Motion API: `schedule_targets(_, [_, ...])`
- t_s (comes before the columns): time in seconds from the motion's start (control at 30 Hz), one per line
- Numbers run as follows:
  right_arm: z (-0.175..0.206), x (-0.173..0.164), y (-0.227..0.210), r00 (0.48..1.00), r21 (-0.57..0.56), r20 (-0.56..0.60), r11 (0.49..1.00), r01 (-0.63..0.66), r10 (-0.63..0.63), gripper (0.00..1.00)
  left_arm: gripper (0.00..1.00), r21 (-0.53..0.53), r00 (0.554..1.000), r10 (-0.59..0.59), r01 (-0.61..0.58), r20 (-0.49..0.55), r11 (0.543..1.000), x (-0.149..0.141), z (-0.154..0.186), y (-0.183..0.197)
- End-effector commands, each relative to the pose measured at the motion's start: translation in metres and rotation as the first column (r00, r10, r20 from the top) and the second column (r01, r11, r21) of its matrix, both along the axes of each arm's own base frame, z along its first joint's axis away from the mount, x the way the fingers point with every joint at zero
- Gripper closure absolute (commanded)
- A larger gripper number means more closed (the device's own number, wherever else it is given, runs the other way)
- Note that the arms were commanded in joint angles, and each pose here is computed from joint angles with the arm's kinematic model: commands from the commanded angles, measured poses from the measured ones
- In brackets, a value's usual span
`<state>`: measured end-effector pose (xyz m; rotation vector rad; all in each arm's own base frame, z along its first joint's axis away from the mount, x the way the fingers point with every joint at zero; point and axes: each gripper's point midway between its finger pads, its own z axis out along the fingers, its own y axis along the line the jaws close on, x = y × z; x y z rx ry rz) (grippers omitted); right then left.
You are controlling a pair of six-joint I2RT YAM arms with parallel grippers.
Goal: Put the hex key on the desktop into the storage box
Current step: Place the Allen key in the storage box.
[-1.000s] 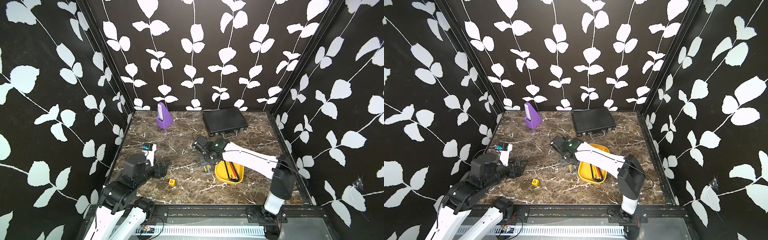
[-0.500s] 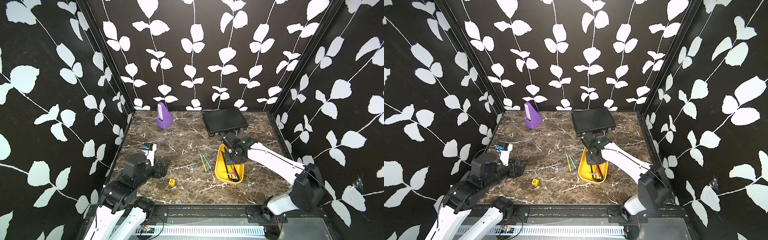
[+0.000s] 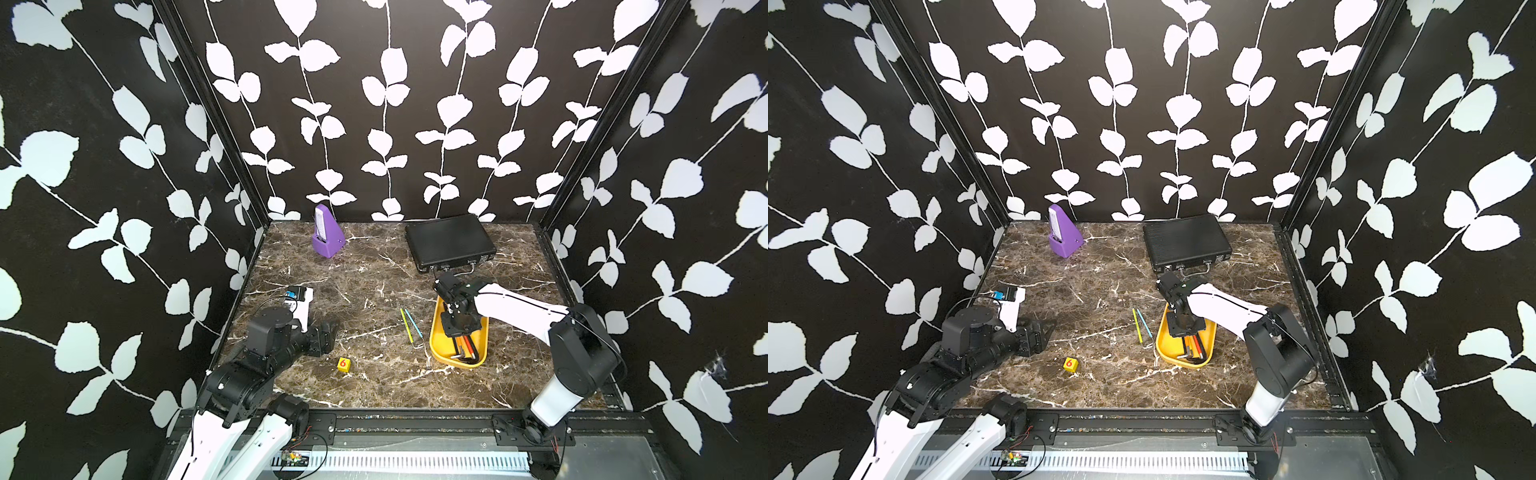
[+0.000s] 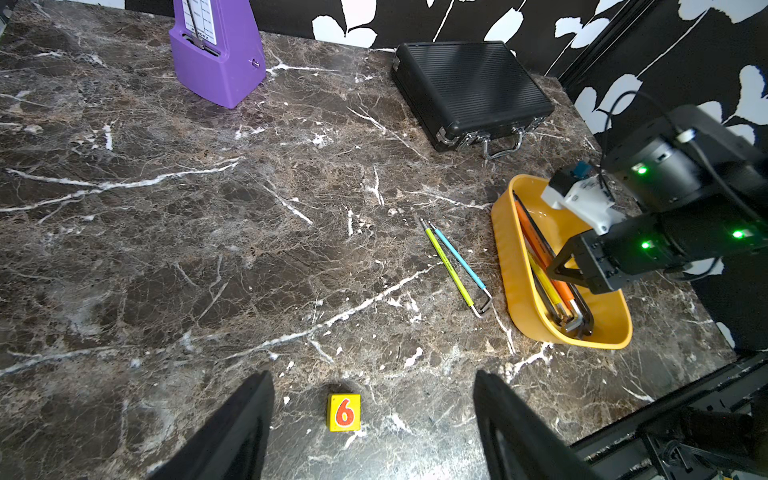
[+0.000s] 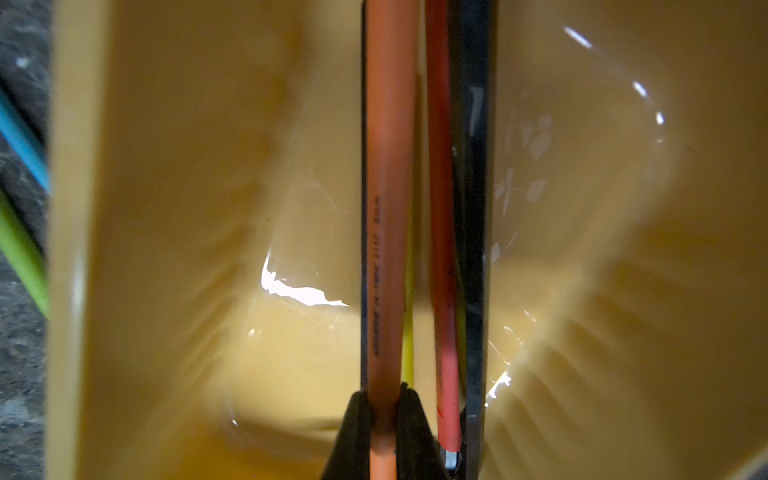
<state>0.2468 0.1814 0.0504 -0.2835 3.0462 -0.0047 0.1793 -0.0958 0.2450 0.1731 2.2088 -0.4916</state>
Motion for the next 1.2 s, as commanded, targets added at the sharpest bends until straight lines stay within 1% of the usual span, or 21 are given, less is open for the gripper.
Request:
schedule_targets(0.0, [-0.007,0.003,0.000,1.000,-0.002,0.001,1.000,-0.011,0.011,1.00,0.24,0.004,1.000,0.003,-0.003,-0.007,1.000,0.000,-0.004,0.000])
schedule_targets(0.43, [-0.019,0.005,-0.009,1.000,-0.063,-0.016,0.998,0.006,-0.007,1.00,0.24,0.006,1.000,0.005,-0.005,-0.010,1.000,0.000,-0.004,0.001])
schedule_targets(0.53, [-0.017,0.005,-0.008,1.000,-0.060,-0.018,0.998,0.008,-0.009,0.87,0.24,0.005,1.000,0.005,-0.005,-0.008,1.000,0.000,-0.004,0.001])
schedule_targets(0.67, [-0.006,0.008,-0.010,1.000,-0.063,0.011,0.998,0.013,-0.012,0.75,0.24,0.007,1.000,0.003,-0.003,-0.011,1.000,0.000,-0.005,0.000])
schedule_targets(0.77, [0.007,0.009,-0.011,0.999,-0.059,0.041,0.998,0.012,-0.010,0.70,0.24,0.006,1.000,0.003,-0.002,-0.009,1.000,0.000,-0.004,0.000])
schedule_targets(1.0, [0.042,0.011,0.002,0.992,-0.044,0.125,0.999,-0.009,0.015,0.68,0.24,0.004,1.000,0.005,-0.005,-0.006,1.000,0.000,-0.004,0.001])
schedule_targets(1.17, [0.061,0.011,0.031,0.983,-0.016,0.171,0.998,-0.057,0.059,0.68,0.24,0.006,1.000,0.007,-0.007,-0.008,1.000,0.000,-0.004,0.001])
